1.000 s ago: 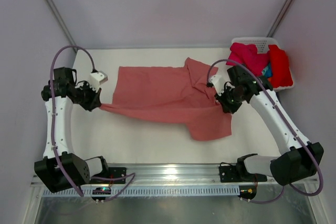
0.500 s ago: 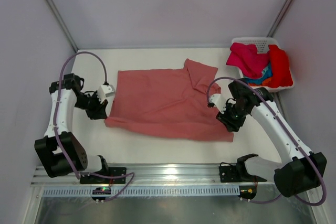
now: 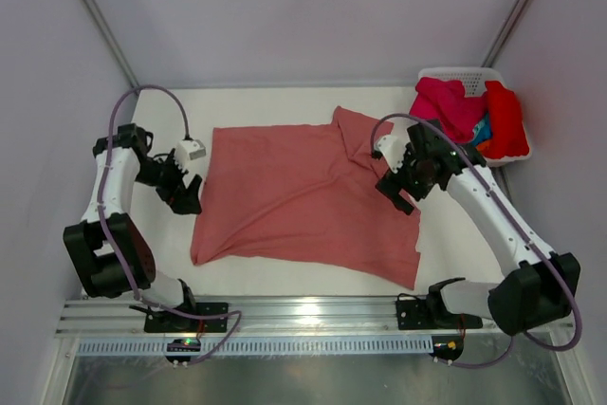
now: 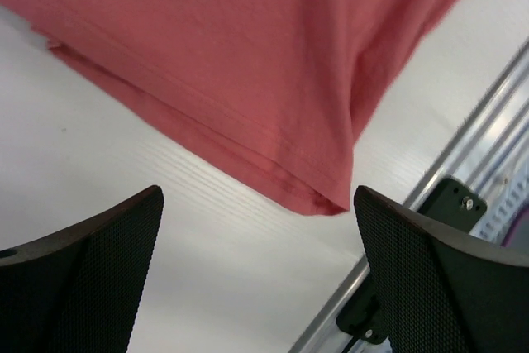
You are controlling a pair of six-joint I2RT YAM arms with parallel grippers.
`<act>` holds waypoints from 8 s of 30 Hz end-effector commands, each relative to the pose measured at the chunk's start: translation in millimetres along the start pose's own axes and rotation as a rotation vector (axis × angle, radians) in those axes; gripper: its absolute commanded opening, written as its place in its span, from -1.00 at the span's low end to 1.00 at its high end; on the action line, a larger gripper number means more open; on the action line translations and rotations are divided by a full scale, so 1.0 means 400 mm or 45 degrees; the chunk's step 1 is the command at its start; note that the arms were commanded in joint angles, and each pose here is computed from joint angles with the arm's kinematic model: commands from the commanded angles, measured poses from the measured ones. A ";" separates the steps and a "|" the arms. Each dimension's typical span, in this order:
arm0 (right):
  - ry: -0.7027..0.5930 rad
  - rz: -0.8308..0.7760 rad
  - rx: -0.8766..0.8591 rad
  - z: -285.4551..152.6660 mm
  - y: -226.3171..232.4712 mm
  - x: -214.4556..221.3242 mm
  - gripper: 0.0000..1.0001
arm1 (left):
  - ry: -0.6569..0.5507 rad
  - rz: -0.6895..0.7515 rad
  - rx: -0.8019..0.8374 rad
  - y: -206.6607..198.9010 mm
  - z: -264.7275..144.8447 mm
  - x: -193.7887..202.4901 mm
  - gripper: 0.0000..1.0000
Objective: Fold and stack the t-shirts
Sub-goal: Flatten the tshirt out
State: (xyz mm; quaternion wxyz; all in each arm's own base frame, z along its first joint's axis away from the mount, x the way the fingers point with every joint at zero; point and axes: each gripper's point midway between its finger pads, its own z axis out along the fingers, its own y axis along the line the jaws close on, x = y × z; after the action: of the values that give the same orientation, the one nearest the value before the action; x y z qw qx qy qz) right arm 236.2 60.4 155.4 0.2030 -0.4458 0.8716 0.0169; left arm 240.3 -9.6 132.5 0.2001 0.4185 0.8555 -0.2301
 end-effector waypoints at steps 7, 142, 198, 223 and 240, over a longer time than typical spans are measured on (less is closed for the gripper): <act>-0.309 0.268 0.310 0.178 -0.282 -0.309 0.91 | -0.522 -0.404 -0.300 0.310 0.003 -0.259 0.98; -0.393 0.432 1.231 0.106 -0.834 -0.539 0.99 | -0.365 -0.409 -1.213 0.543 0.083 -0.765 0.98; 0.364 0.206 0.498 0.392 -0.337 -0.014 0.81 | 0.444 -0.606 -1.076 0.648 0.219 -0.155 0.98; 0.270 0.270 0.625 0.347 -0.562 -0.064 0.81 | 0.311 -0.751 -0.459 0.297 0.168 -0.188 0.97; -0.017 0.238 0.522 0.335 -0.499 -0.310 0.81 | 0.099 -0.725 -0.524 0.498 0.219 -0.361 0.96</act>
State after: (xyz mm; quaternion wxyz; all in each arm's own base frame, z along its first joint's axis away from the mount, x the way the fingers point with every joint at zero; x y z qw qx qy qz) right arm 488.5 44.5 105.9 0.2780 -0.3179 0.8922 -0.1601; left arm 483.3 -36.9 90.3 0.1626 0.1393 0.9742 -0.0712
